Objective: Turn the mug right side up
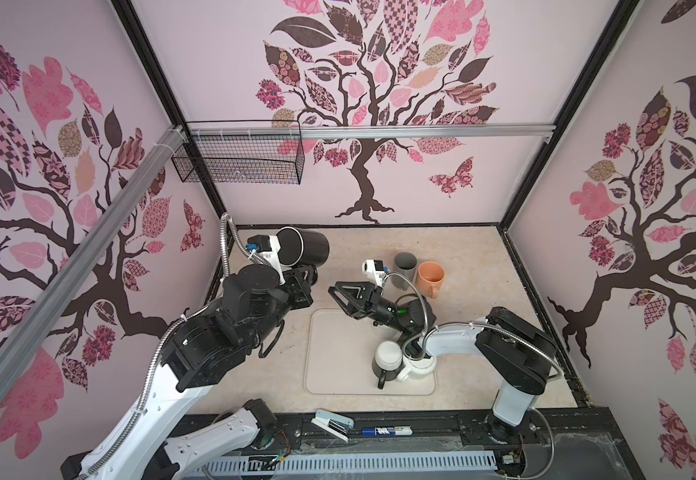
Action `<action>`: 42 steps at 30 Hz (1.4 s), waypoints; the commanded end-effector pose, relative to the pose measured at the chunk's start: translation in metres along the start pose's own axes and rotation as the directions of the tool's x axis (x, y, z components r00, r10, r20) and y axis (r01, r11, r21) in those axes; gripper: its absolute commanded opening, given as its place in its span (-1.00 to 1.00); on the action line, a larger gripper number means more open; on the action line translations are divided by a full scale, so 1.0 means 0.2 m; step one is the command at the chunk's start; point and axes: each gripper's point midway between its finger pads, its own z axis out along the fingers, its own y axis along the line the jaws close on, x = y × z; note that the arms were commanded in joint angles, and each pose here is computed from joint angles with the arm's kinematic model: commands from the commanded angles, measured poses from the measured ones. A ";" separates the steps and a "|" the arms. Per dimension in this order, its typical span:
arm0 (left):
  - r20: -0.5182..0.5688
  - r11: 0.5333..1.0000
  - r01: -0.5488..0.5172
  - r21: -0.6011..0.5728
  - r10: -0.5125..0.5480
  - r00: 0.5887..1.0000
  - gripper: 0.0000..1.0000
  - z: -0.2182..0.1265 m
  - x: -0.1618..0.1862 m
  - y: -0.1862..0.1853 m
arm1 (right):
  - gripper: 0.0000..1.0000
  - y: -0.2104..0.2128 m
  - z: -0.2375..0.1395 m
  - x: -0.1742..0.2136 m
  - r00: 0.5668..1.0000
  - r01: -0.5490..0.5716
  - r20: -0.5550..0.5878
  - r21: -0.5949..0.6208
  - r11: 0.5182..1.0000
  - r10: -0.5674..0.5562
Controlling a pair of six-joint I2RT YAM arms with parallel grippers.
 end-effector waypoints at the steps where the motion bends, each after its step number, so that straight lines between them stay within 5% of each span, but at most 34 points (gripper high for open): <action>1: 0.119 0.997 0.073 0.036 -0.077 0.990 -1.00 -0.02 -0.13 -0.03 | 0.07 0.26 0.05 0.02 0.999 0.013 -0.042 -0.188 0.982 -0.022; 10: 0.074 0.990 0.106 0.090 -0.113 0.991 -1.00 0.04 -0.08 -0.06 | 0.00 0.24 0.09 -0.03 0.998 -0.018 -0.061 -0.193 0.981 0.006; 20: 0.004 0.946 0.254 0.204 -0.260 0.966 -1.00 0.17 -0.06 -0.04 | 0.00 0.20 -0.14 -0.24 0.999 0.004 0.047 -0.099 0.995 0.001; 27: -0.031 0.914 0.290 0.283 -0.294 0.955 -1.00 0.22 -0.02 -0.10 | 0.11 0.14 -0.19 -0.21 0.999 -0.032 0.009 -0.060 0.998 0.033; 32: -0.044 0.892 0.316 0.323 -0.320 0.947 -1.00 0.24 0.00 -0.12 | 0.25 0.33 -0.19 -0.14 0.998 0.042 -0.047 -0.122 0.992 -0.048; 42: -0.072 0.857 0.345 0.383 -0.345 0.936 -1.00 0.25 0.00 -0.18 | 0.23 0.36 -0.20 -0.13 0.998 0.019 -0.055 -0.128 0.992 -0.027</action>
